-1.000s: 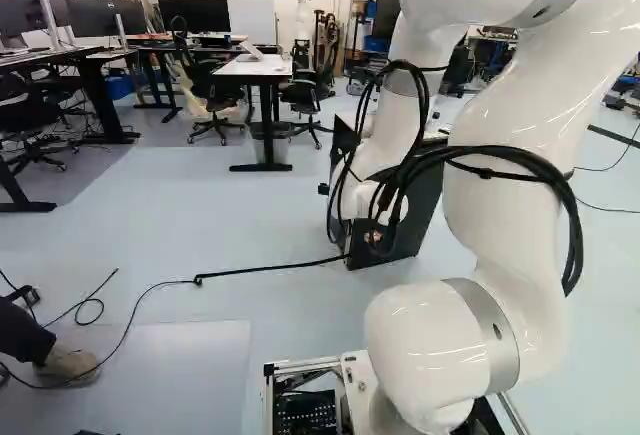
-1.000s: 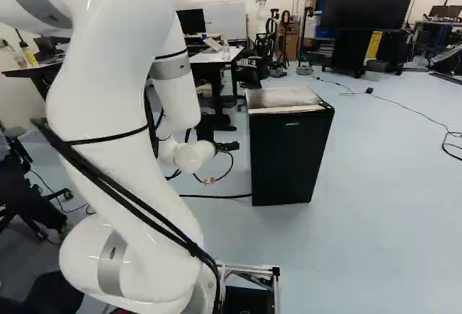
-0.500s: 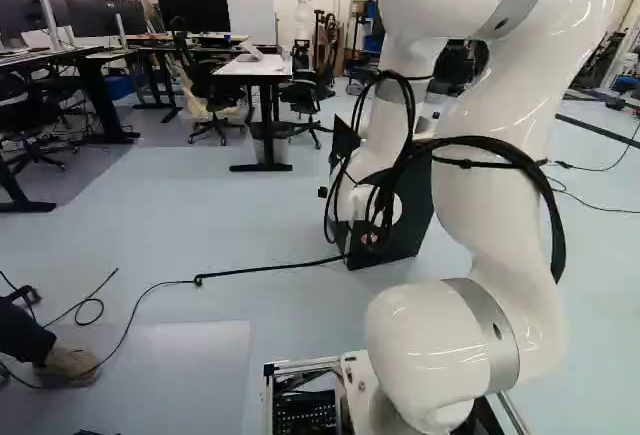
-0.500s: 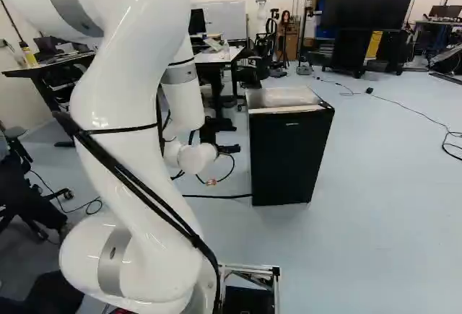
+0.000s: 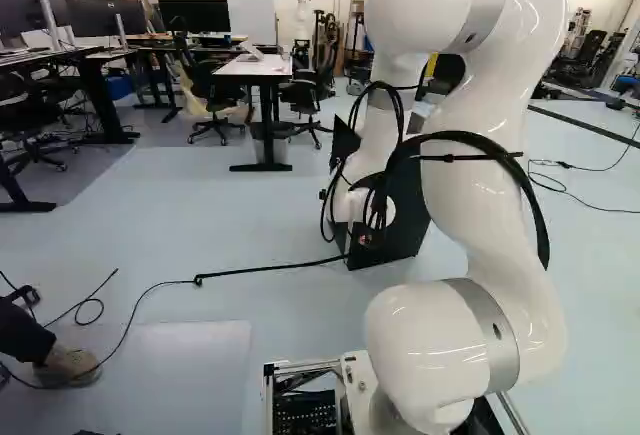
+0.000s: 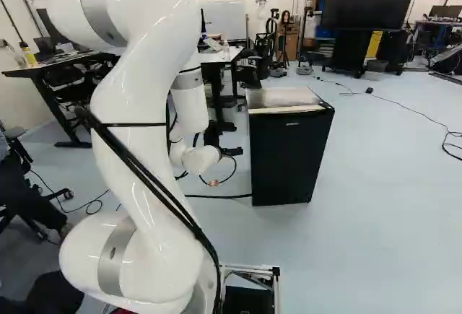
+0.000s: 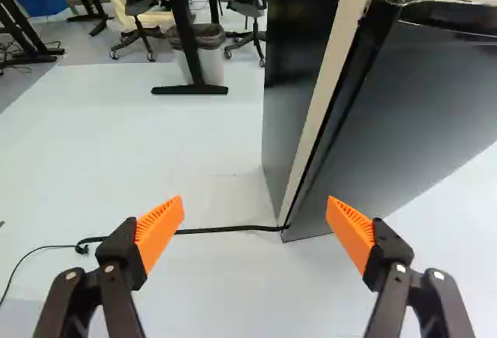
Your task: Open the fridge door
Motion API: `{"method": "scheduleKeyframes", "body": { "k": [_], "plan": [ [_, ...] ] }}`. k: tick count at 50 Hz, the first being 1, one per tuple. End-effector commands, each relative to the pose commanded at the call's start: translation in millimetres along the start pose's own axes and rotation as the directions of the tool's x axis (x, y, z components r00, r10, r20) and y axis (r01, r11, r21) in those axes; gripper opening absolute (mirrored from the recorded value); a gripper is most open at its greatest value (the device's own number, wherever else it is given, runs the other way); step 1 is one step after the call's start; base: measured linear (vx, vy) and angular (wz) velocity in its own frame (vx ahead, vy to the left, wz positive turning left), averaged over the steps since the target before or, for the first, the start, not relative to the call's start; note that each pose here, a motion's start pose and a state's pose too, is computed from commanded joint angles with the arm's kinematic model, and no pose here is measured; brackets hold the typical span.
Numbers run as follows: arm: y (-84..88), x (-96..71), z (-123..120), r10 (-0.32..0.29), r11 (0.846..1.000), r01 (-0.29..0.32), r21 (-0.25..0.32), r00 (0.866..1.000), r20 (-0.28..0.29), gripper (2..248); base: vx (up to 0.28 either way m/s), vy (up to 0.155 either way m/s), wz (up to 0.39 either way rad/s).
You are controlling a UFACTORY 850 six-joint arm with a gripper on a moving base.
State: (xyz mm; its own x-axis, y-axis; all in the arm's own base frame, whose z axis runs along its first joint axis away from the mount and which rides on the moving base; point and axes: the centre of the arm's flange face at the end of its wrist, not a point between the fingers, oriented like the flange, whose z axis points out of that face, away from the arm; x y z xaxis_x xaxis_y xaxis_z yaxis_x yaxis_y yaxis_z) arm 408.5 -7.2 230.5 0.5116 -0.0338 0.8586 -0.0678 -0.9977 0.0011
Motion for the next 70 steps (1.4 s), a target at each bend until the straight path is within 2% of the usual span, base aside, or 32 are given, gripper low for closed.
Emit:
{"method": "scheduleKeyframes", "body": {
  "k": [22, 70],
  "plan": [
    [7.2, -9.4, 25, 0.026, 0.998, -0.026, -0.052, 1.000, -0.006, 247, 0.000, 0.000, 0.000],
    [26.0, 7.3, 55, 0.076, 0.982, -0.094, -0.162, 0.991, -0.114, 247, 0.000, 0.000, 0.000]
  ]
}}
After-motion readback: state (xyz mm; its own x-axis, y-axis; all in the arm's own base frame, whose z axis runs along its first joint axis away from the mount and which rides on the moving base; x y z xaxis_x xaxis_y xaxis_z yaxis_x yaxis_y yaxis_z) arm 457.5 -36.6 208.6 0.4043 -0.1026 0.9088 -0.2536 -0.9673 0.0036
